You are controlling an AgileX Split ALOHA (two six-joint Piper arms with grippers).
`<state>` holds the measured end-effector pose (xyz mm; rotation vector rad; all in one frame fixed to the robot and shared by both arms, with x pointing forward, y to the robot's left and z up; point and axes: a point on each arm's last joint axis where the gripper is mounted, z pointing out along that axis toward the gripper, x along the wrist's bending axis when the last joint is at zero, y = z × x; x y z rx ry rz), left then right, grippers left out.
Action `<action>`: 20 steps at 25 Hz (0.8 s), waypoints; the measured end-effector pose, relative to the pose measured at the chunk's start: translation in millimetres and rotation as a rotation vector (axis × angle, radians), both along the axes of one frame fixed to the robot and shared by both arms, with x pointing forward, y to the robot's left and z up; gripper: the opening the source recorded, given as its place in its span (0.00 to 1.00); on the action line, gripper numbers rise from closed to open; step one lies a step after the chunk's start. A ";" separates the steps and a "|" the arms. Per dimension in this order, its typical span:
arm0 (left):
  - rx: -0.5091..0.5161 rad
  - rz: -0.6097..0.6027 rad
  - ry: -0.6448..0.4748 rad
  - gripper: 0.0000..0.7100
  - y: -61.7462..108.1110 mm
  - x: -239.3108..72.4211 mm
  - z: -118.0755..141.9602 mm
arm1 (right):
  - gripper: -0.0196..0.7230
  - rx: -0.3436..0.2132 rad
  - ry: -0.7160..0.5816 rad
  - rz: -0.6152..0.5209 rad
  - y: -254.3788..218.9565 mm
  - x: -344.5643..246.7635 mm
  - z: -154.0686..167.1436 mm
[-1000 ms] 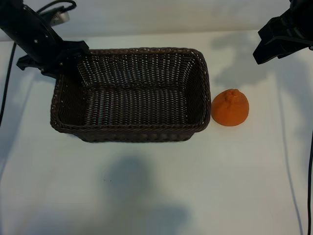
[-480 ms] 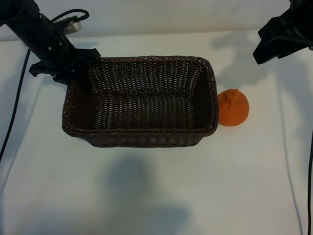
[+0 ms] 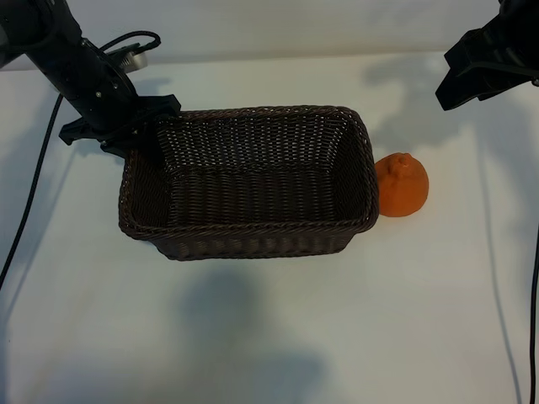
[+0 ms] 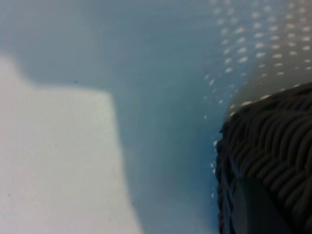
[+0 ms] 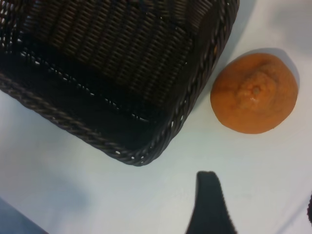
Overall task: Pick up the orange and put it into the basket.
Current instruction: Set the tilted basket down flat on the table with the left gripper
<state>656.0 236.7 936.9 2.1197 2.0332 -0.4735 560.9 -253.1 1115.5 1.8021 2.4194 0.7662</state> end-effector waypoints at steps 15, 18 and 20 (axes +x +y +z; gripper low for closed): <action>-0.001 -0.004 0.017 0.26 -0.1 -1.6 0.2 | 0.66 0.000 0.000 0.000 0.0 0.0 0.0; -0.003 -0.005 0.021 0.30 -0.2 -2.0 0.3 | 0.66 0.000 0.000 0.000 0.0 0.0 0.0; -0.015 0.000 0.030 0.39 -1.3 -2.5 0.8 | 0.66 0.000 0.000 0.000 0.0 0.0 0.0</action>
